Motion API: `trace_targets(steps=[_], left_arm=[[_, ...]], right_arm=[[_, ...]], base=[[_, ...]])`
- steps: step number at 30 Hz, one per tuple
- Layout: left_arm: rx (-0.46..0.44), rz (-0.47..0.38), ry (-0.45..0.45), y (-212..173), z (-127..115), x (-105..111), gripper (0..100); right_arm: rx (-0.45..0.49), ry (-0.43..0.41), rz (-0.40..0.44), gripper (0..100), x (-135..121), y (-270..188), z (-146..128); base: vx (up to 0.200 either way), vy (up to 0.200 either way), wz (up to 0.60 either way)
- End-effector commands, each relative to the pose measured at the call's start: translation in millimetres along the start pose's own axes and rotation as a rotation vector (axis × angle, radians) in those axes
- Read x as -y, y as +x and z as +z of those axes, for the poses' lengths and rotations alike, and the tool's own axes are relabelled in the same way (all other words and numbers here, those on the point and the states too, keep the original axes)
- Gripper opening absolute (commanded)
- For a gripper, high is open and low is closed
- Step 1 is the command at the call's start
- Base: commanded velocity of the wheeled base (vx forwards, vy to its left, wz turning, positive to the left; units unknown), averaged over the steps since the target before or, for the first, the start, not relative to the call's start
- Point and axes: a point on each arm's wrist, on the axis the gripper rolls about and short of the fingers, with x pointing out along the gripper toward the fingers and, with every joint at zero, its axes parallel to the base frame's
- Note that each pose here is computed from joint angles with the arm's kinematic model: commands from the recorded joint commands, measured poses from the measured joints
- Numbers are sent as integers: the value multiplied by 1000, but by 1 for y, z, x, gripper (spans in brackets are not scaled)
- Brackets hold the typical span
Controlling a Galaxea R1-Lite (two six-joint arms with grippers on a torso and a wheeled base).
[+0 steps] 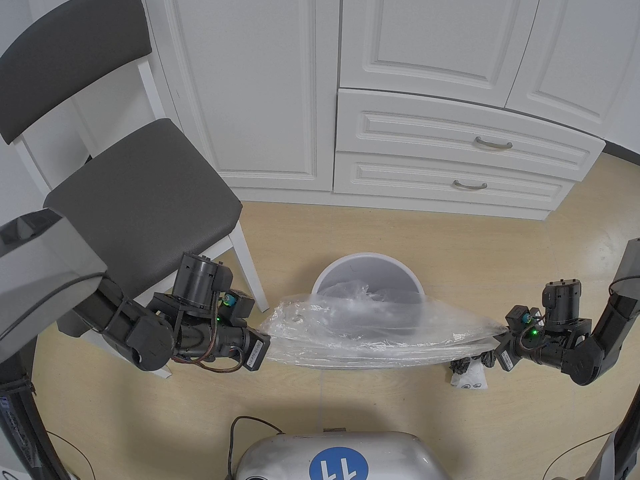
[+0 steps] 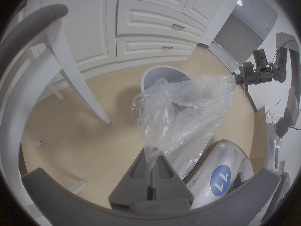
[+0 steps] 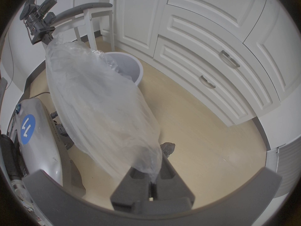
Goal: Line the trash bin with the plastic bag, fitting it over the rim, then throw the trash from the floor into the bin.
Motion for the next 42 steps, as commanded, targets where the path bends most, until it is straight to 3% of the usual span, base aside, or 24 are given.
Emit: trace_targets(steps=[1, 7, 12, 19, 24, 27, 36, 42], left_arm=[[-73, -21, -6, 37, -14, 4, 0], [-63, 1, -55, 55, -12, 2, 0], [47, 55, -150, 69, 3, 4, 0], [102, 151, -213, 85, 12, 3, 0], [103, 154, -206, 74, 13, 1, 0], [125, 146, -183, 45, 18, -8, 0], [97, -32, -20, -26, 9, -17, 0], [28, -68, 36, -35, 3, -15, 0]], right_arm=[[-63, -2, 13, 0, -7, 27, -10], [-77, 39, -12, 0, -8, 50, -12], [-37, 116, -38, 0, -3, 59, -3], [28, 190, -101, 0, 7, 54, 9], [31, 177, -107, 0, 10, 35, 12], [47, 129, -116, 0, 12, 11, 16], [-18, 50, -68, 0, 11, -27, 19], [-71, 5, -40, 0, 12, -37, 15]], base=[[0, 0, 0], [0, 0, 0], [0, 0, 0], [0, 0, 0], [0, 0, 0], [0, 0, 0], [0, 0, 0], [0, 0, 0]])
